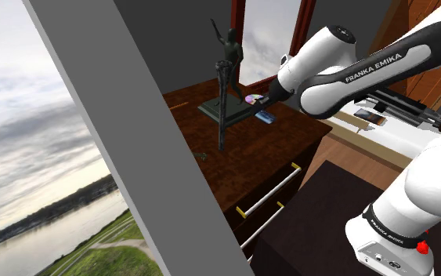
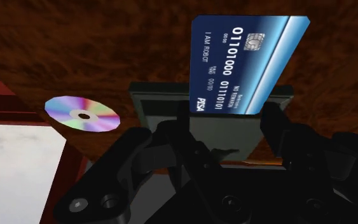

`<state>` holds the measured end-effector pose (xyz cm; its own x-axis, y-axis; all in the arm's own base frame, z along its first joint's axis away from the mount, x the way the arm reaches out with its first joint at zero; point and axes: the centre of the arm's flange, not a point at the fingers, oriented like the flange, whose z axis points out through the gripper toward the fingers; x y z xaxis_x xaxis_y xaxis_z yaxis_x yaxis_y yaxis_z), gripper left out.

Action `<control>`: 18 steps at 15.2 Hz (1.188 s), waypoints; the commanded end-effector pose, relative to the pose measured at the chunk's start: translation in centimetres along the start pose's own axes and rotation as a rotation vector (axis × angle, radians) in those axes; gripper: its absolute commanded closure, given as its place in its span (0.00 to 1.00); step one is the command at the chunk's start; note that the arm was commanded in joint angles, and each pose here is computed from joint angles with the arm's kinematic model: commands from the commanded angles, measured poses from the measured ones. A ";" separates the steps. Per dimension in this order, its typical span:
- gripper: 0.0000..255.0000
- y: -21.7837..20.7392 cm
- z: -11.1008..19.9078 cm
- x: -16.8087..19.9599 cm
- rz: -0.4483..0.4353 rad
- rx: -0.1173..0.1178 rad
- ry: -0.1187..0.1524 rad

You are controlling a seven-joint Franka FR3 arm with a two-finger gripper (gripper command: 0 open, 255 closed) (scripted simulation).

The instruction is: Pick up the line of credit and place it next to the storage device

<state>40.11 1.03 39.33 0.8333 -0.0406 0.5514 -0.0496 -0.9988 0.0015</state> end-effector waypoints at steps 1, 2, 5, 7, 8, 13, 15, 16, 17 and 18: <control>1.00 2.8 0.3 -0.1 -0.003 -0.001 0.000; 1.00 4.1 0.5 0.2 -0.003 -0.001 0.000; 1.00 8.6 0.9 1.0 -0.003 -0.001 0.000; 1.00 8.6 1.8 0.4 -0.003 -0.001 0.000; 1.00 8.6 2.3 0.1 -0.003 -0.001 0.000; 1.00 8.6 4.5 -1.4 -0.003 -0.001 0.000; 1.00 8.6 5.4 -1.9 -0.003 -0.001 0.000; 1.00 8.6 5.8 -2.2 -0.003 -0.001 0.000; 1.00 8.6 6.0 -2.4 -0.003 -0.001 0.000; 1.00 8.6 6.0 -2.4 -0.003 -0.001 0.000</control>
<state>41.00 -7.63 33.27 0.8337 -0.0378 0.5509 -0.0473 -0.9989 0.0031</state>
